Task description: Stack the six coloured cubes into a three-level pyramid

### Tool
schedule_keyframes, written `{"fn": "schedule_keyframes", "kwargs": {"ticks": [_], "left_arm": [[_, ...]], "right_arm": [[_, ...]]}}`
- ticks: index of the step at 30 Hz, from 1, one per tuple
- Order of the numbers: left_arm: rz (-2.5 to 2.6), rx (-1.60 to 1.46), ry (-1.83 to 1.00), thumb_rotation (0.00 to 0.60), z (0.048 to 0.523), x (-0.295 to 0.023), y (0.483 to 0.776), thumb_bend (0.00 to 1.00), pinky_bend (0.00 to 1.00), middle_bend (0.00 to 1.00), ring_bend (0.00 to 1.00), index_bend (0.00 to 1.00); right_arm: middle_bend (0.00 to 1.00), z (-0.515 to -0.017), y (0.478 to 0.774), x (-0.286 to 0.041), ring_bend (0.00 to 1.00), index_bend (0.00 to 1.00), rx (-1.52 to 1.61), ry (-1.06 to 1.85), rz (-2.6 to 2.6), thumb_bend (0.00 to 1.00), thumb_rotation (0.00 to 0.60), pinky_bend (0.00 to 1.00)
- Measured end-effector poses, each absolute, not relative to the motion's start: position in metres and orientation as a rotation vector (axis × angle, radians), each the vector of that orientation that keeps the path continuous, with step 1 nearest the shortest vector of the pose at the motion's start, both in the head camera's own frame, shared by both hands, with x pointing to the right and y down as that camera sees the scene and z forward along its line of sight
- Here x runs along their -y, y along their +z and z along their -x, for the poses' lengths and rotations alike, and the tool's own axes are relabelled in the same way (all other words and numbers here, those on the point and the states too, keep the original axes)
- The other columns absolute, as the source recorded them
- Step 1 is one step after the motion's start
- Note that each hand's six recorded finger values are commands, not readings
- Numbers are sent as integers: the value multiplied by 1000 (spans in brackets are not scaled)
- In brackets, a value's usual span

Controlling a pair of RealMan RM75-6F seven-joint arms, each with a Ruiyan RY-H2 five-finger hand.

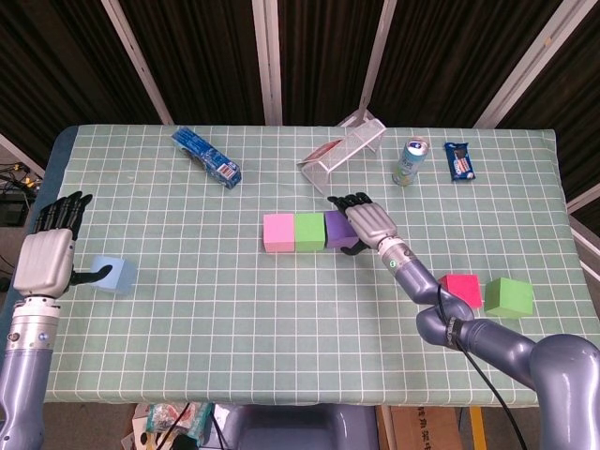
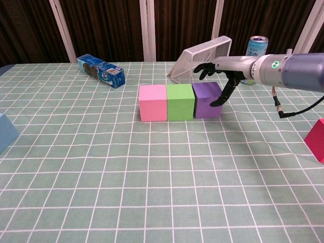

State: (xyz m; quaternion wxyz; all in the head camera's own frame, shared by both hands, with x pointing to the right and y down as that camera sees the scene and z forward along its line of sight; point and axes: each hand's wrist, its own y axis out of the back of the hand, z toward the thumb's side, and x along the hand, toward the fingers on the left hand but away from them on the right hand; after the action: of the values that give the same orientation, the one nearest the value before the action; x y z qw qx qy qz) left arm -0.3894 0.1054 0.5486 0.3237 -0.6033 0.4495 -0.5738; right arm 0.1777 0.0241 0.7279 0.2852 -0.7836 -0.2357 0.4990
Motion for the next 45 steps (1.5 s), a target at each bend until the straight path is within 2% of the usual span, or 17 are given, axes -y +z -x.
{"fn": "schedule_keyframes", "kwargs": {"ticks": [6, 13, 19, 29, 38, 45], "left_arm": [[1582, -1182, -1502, 600, 390, -105, 548, 82, 50, 26, 0, 0], [1584, -1180, -1502, 600, 390, -106, 547, 82, 50, 26, 0, 0], [1586, -1178, -1503, 600, 390, -106, 548, 82, 50, 26, 0, 0], [1585, -1178, -1502, 600, 390, -106, 548, 82, 50, 26, 0, 0], [1584, -1178, -1505, 600, 390, -106, 548, 82, 50, 26, 0, 0], [1582, -1176, -1507, 600, 391, -106, 549, 82, 49, 26, 0, 0]], "right_arm": [[161, -175, 728, -26, 96, 43, 620, 1333, 2096, 262, 600, 0], [161, -174, 729, -27, 96, 162, 617, 1336, 2094, 262, 600, 0], [161, -174, 729, -28, 96, 182, 616, 1340, 2093, 261, 600, 0], [161, -172, 729, -28, 96, 183, 618, 1339, 2091, 263, 600, 0], [161, -169, 726, -23, 96, 76, 627, 1326, 2085, 261, 600, 0], [161, -171, 729, -20, 80, 46, 611, 1347, 2067, 262, 600, 0]]}}
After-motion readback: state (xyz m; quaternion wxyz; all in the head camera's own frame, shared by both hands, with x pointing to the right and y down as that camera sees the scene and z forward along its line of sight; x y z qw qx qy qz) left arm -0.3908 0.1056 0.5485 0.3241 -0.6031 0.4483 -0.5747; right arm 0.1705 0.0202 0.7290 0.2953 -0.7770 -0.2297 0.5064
